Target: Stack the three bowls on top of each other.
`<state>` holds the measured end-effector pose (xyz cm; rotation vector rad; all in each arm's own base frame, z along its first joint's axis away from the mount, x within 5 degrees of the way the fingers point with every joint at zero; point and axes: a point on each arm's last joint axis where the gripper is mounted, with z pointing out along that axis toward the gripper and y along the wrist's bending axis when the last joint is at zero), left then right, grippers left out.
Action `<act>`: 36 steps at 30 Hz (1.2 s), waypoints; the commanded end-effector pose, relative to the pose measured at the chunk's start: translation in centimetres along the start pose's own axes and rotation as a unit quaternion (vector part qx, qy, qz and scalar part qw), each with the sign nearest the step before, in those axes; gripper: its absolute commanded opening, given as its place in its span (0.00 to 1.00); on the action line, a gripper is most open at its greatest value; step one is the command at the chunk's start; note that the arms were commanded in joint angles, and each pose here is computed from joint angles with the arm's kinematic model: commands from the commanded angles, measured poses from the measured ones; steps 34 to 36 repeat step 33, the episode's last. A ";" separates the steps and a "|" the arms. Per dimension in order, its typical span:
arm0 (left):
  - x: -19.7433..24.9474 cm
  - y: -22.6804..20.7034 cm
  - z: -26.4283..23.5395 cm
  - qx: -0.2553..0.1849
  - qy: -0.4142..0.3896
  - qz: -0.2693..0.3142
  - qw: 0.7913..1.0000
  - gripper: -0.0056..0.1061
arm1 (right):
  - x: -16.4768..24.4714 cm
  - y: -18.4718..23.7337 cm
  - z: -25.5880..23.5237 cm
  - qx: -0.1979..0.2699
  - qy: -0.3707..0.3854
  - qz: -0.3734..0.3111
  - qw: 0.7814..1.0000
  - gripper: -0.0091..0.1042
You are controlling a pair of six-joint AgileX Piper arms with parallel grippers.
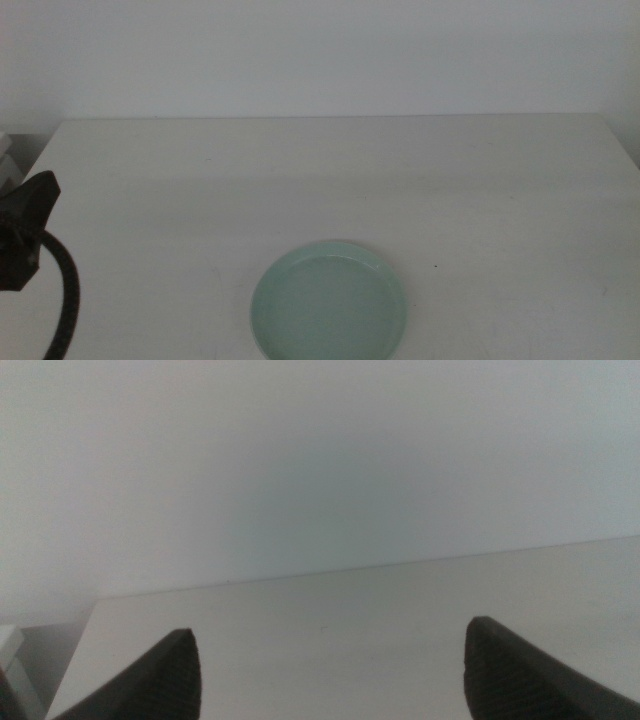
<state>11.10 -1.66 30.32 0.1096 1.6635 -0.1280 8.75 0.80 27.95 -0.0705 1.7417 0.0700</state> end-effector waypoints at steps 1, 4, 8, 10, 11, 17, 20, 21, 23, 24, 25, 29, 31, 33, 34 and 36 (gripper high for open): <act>-1.1 0.1 -0.1 -0.003 -0.044 -0.011 0.999 0.84 | -1.2 -0.2 -0.1 0.013 -0.039 0.000 0.999 0.46; -0.2 0.1 -1.0 -0.003 -0.050 -0.007 0.999 0.84 | -0.7 -0.2 -0.4 0.014 -0.042 0.000 0.999 0.46; 1.7 0.1 -3.0 -0.003 -0.078 -0.007 0.997 0.84 | 1.2 -0.1 -1.5 0.018 -0.057 -0.015 0.998 0.46; 2.9 0.1 -3.9 -0.002 -0.091 -0.007 0.996 0.84 | 2.5 -0.1 -1.8 0.021 -0.060 -0.028 0.998 0.46; 3.6 0.1 -4.2 -0.002 -0.095 -0.007 0.995 0.84 | 3.6 -0.1 -1.8 0.021 -0.055 -0.033 0.998 0.46; 8.4 0.2 -4.8 -0.001 -0.079 -0.006 0.997 0.84 | 8.2 -0.1 -1.6 0.021 -0.036 -0.033 0.999 0.46; 10.5 0.2 -4.7 0.000 -0.059 -0.005 0.998 0.84 | 9.6 0.0 -1.5 0.018 -0.024 -0.032 0.999 0.46; 11.0 0.2 -4.7 0.000 -0.054 -0.005 0.999 0.84 | 9.6 0.0 -1.6 0.014 -0.019 -0.035 0.999 0.46; 11.5 0.1 -4.6 0.003 -0.022 -0.005 1.000 0.84 | 9.6 0.0 -1.7 0.014 -0.024 -0.036 0.999 0.46; 11.6 0.1 -4.6 0.004 -0.016 -0.005 1.000 0.84 | 9.6 0.0 -1.7 0.015 -0.026 -0.036 0.999 0.46; 11.7 0.1 -4.6 0.004 -0.011 -0.005 1.000 0.84 | 9.5 0.0 -1.7 0.016 -0.031 -0.036 0.999 0.46; 11.8 0.1 -4.6 0.004 -0.007 -0.005 1.000 0.84 | 9.4 0.0 -1.8 0.017 -0.035 -0.036 0.999 0.46; 11.8 0.1 -4.6 0.004 -0.007 -0.005 1.000 0.84 | 9.5 0.0 -1.8 0.016 -0.034 -0.036 0.999 0.46; 11.7 0.1 -4.6 0.005 -0.007 -0.005 1.000 0.84 | 9.5 0.0 -1.8 0.016 -0.035 -0.036 0.999 0.46; 11.7 0.1 -4.6 0.005 -0.007 -0.005 1.000 0.84 | 9.5 0.0 -1.8 0.016 -0.035 -0.036 0.999 0.46; 11.7 0.1 -4.6 0.005 -0.007 -0.005 1.000 0.84 | 9.5 0.0 -1.8 0.016 -0.035 -0.036 0.999 0.46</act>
